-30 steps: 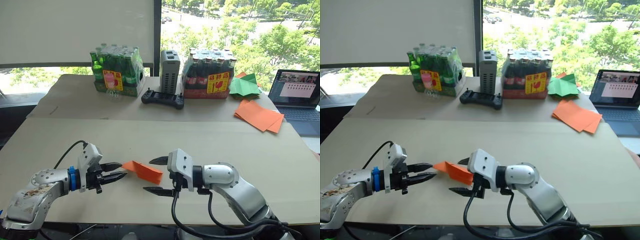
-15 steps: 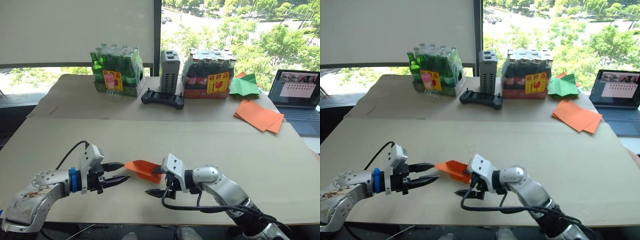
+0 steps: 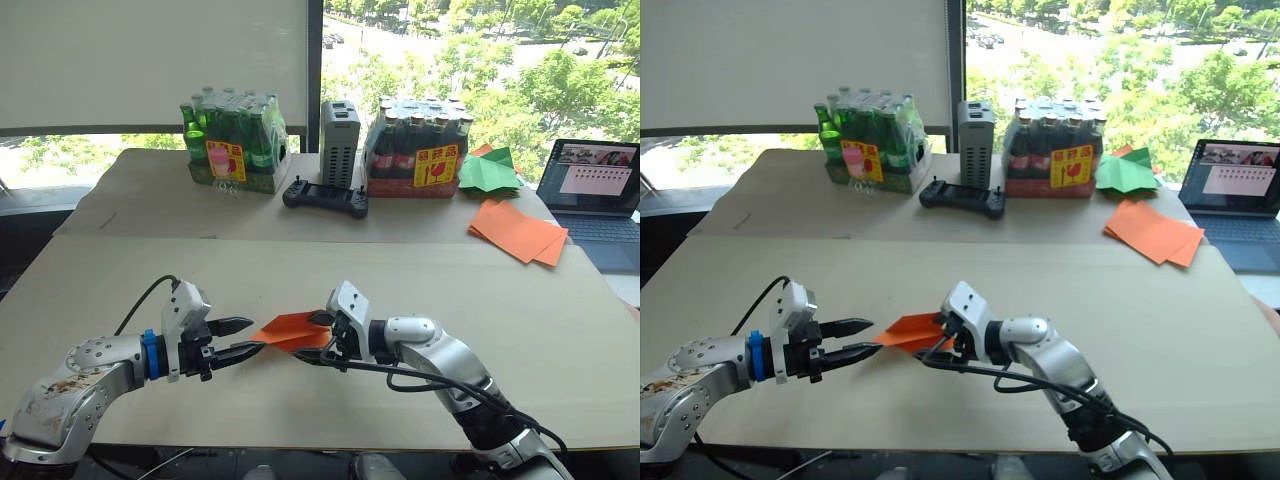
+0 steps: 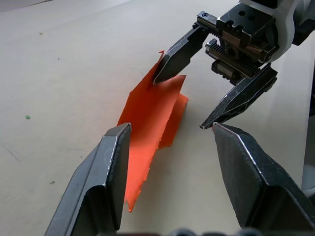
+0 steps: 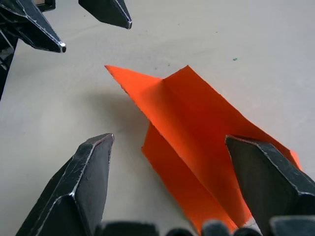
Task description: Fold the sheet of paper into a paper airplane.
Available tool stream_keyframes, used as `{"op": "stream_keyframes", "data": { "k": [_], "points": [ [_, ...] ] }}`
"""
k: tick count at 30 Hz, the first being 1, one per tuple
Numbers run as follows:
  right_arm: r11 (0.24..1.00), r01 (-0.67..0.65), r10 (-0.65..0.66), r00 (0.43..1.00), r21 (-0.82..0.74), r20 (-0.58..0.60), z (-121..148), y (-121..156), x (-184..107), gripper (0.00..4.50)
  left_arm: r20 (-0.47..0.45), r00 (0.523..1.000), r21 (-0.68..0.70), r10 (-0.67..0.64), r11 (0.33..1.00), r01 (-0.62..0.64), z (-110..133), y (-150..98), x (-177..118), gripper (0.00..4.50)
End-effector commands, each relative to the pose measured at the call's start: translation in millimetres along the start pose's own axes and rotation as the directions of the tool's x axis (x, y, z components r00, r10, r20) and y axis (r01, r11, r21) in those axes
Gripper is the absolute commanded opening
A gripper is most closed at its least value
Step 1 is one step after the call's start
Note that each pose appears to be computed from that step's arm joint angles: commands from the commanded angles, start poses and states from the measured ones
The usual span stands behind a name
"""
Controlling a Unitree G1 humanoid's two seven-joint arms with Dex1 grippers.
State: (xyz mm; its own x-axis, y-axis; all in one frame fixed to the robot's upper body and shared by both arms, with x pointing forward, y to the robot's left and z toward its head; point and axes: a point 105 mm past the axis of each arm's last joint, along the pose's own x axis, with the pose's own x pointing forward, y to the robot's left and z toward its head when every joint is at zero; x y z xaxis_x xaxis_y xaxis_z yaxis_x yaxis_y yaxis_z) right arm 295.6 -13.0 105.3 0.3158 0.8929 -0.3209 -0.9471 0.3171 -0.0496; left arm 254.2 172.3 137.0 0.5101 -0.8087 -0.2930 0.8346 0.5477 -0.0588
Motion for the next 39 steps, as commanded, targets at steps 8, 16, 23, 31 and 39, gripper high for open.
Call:
{"op": "stream_keyframes", "data": {
  "k": [8, 16, 23, 31, 39],
  "points": [
    [0.991, 0.069, -0.073, 0.997, 0.116, 0.033, 24.3, -24.0, 17.8, 3.98, 0.014, 1.0, 0.019, -0.008, 1.0, 0.008, 5.0, -2.5, 2.3, 2.82],
    [0.995, 0.086, -0.089, 0.995, 0.05, 0.045, 38.3, -30.4, 19.0, 3.98, 0.011, 1.0, 0.018, -0.018, 1.0, 0.017, 4.3, -3.2, 5.8, 2.82],
    [0.967, 0.072, -0.073, 0.997, -0.244, 0.005, 42.1, -30.4, 10.7, 3.98, 0.01, 1.0, 0.024, -0.009, 1.0, 0.009, 6.2, 0.4, 3.7, 2.82],
    [0.925, -0.005, -0.024, 0.997, -0.381, -0.072, 30.7, -29.7, 15.9, 3.98, 0.015, 1.0, 0.018, -0.002, 1.0, 0.002, 3.2, 2.6, 2.3, 2.82],
    [0.928, -0.017, -0.023, 0.994, -0.372, -0.102, 19.9, -33.0, 19.8, 1.4, 0.019, 1.0, 0.01, 0.0, 1.0, 0.0, -3.2, 0.8, 1.4, 2.86]
  ]
}}
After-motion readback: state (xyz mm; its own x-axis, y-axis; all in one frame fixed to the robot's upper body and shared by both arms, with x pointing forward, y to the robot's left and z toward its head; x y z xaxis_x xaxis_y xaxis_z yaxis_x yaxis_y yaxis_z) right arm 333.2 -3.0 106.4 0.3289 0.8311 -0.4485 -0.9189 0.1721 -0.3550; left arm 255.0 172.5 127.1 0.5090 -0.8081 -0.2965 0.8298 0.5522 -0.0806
